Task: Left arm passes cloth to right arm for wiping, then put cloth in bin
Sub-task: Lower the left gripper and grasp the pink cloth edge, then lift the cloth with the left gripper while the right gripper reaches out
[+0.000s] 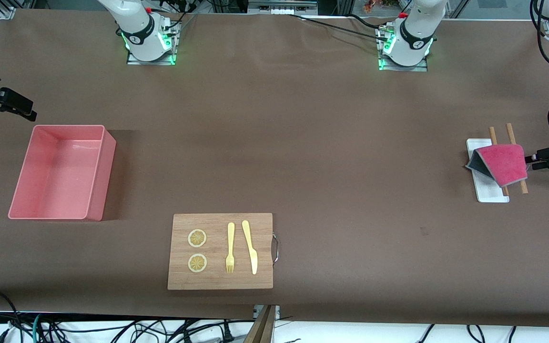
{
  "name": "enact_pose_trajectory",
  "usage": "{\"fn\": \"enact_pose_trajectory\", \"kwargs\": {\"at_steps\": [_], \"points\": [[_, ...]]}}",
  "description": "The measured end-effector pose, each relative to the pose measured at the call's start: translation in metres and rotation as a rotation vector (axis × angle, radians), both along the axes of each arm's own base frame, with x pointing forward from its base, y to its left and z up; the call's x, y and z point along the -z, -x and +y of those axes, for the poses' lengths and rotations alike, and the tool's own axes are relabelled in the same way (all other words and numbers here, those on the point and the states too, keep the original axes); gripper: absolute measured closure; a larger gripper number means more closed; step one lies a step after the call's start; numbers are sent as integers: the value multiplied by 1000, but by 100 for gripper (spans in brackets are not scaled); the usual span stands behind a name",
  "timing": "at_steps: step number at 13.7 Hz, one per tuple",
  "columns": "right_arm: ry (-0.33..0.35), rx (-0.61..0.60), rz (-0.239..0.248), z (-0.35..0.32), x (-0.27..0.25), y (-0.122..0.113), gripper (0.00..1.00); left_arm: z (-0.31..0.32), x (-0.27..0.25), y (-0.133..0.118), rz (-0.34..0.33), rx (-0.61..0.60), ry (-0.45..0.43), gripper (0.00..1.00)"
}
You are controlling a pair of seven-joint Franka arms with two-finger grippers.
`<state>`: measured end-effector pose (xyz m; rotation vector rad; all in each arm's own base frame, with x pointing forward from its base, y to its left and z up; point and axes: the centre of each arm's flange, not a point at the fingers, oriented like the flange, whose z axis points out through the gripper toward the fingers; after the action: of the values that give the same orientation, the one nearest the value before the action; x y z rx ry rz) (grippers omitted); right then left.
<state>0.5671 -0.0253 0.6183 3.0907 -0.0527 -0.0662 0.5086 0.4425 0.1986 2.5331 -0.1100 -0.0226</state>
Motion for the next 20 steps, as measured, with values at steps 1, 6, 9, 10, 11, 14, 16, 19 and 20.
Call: {"fn": "enact_pose_trajectory", "kwargs": {"at_steps": [1, 6, 9, 10, 11, 14, 16, 19, 20], "points": [[0, 0, 0, 0, 0, 0, 0, 0, 4, 1, 3, -3, 6, 27], [0, 0, -1, 0, 0, 0, 0, -2, 12, 0, 1, -18, 22, 50], [0, 0, -1, 0, 0, 0, 0, -4, 13, -3, -16, -45, 44, 67], [0, 0, -1, 0, 0, 0, 0, -4, 14, -3, -15, -45, 45, 78], [0, 0, -1, 0, 0, 0, 0, -4, 14, -3, -15, -45, 45, 91], [0, -1, -1, 0, 0, 0, 0, -3, 13, -4, -18, -45, 42, 98], [0, -1, -4, 1, 0, 0, 0, -1, 9, -6, -27, -44, 35, 98], [0, -2, -3, 1, 2, -2, 0, 7, -16, -17, -55, -29, 22, 98], [0, -2, -3, 1, 3, -3, 0, 7, -29, -21, -62, -15, 27, 98]]}}
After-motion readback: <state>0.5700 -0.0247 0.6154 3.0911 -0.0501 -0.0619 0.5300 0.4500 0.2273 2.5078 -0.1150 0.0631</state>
